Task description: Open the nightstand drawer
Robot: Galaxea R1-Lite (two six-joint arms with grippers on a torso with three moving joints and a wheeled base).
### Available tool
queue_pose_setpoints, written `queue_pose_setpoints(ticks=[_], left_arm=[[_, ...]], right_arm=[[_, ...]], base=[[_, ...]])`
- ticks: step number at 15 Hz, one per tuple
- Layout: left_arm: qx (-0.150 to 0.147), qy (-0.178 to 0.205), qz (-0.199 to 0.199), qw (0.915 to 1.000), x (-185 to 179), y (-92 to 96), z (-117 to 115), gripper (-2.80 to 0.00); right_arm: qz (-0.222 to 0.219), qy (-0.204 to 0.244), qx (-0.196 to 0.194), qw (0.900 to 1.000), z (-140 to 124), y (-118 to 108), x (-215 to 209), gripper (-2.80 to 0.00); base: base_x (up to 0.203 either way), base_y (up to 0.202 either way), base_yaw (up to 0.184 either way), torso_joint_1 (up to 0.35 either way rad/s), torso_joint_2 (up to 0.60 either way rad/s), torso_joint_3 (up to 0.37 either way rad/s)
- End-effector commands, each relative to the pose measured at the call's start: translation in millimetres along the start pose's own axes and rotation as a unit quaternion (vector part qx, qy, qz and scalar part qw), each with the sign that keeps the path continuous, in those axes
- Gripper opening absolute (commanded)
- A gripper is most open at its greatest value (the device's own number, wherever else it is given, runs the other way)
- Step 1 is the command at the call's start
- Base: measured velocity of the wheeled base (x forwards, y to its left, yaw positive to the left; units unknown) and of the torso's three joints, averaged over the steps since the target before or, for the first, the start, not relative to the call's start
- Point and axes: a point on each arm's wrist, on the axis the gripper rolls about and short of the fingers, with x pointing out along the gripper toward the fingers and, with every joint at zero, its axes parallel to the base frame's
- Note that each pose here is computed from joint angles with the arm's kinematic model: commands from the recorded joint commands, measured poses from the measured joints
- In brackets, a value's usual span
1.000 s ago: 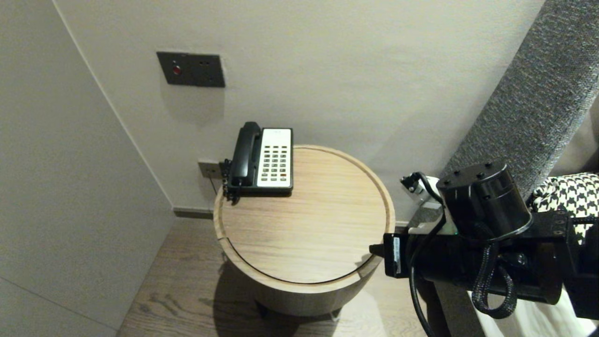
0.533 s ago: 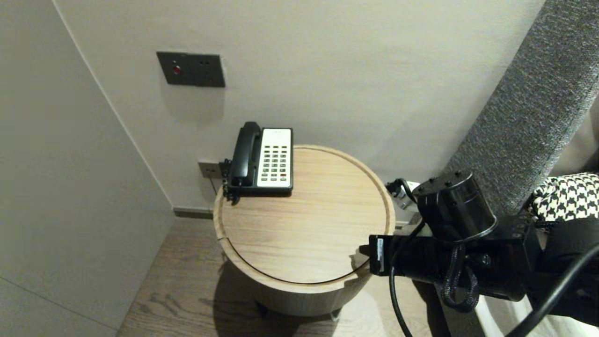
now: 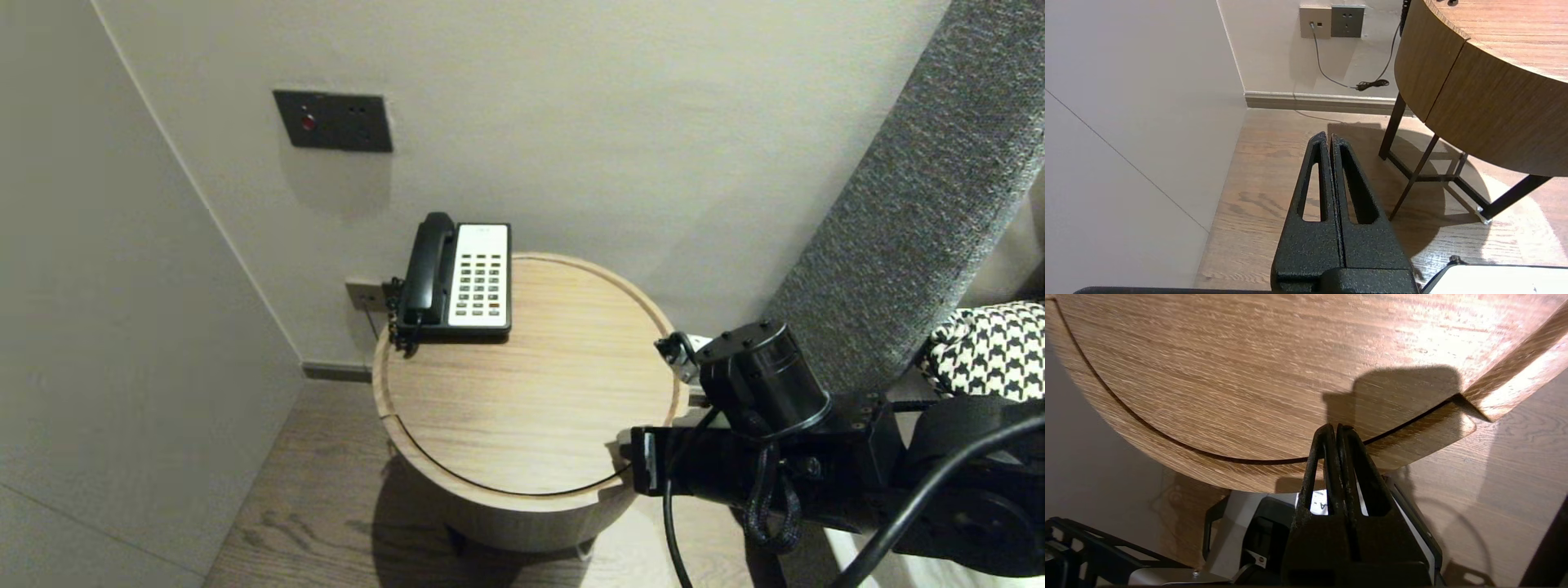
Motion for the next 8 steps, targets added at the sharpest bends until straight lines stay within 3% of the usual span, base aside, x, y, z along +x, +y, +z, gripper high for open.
queue_pose_setpoints(ticks=[1, 8], left_arm=[[0.0, 0.0, 0.0, 1.0, 0, 0.0, 0, -2.8], [-0.001, 0.0, 0.0, 1.0, 0, 0.0, 0, -2.8]], right_arm=[[-0.004, 0.008, 0.0, 1.0, -4, -2, 2, -2.8], [0.001, 0.006, -0.002, 1.0, -18, -8, 2, -2.8]], base=[[0.0, 0.0, 0.0, 0.0, 0.0, 0.0], [0.0, 0.0, 0.0, 0.0, 0.0, 0.0]])
